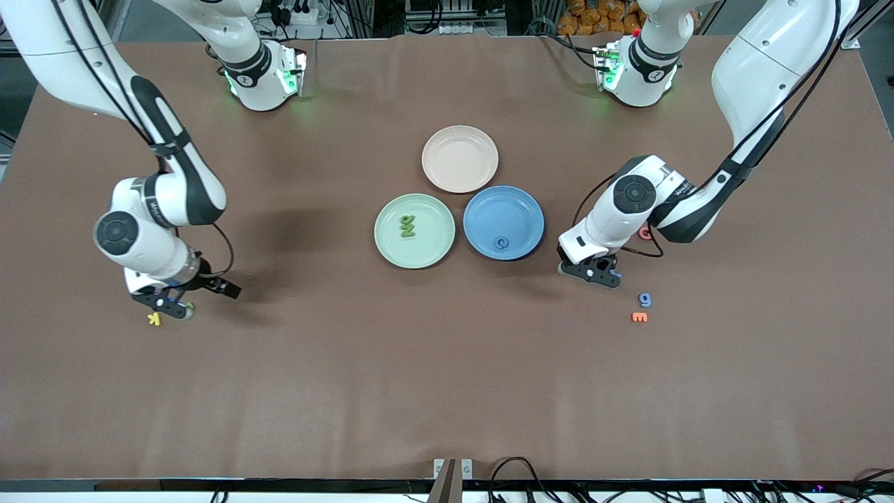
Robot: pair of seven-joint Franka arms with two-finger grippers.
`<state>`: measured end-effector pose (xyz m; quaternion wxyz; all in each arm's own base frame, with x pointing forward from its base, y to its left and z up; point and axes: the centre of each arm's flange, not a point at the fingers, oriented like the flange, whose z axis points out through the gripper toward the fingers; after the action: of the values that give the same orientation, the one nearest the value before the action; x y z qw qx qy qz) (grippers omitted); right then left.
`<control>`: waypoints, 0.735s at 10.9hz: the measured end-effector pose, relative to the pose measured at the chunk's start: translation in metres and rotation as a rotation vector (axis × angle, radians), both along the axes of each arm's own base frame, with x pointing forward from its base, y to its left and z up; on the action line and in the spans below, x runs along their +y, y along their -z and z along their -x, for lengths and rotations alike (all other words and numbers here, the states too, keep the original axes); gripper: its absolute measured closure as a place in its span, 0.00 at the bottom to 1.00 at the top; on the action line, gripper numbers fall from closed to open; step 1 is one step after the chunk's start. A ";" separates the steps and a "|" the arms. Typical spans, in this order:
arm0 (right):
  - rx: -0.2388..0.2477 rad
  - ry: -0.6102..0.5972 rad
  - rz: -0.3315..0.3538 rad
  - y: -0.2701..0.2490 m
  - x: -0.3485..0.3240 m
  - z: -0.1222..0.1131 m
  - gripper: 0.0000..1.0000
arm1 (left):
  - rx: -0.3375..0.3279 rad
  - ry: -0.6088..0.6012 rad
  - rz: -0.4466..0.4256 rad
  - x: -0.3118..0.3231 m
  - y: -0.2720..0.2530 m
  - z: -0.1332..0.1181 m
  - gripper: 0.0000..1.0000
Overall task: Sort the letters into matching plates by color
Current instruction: 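Grasp the blue 3 with the left gripper and carry it to the blue plate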
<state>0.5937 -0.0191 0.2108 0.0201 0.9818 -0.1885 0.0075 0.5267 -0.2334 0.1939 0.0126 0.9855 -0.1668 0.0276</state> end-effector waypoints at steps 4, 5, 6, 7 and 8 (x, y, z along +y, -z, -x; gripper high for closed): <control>0.013 -0.018 0.001 0.003 -0.069 0.009 0.00 | 0.016 -0.080 -0.024 -0.029 -0.024 0.000 0.72; 0.016 -0.021 0.000 0.004 -0.077 0.011 0.00 | 0.018 -0.098 -0.029 -0.038 -0.030 0.001 0.72; 0.023 -0.022 -0.002 0.007 -0.078 0.013 0.00 | 0.019 -0.112 -0.038 -0.049 -0.035 0.003 0.72; 0.025 -0.027 -0.006 0.011 -0.075 0.017 0.00 | 0.020 -0.127 -0.046 -0.060 -0.037 0.007 0.72; 0.021 -0.033 -0.010 0.017 -0.071 0.022 0.00 | 0.021 -0.141 -0.055 -0.072 -0.040 0.012 0.72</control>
<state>0.5720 -0.0901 0.1942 0.0170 0.9849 -0.1724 -0.0037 0.5149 -0.3058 0.2338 -0.0146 0.9950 -0.0977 0.0135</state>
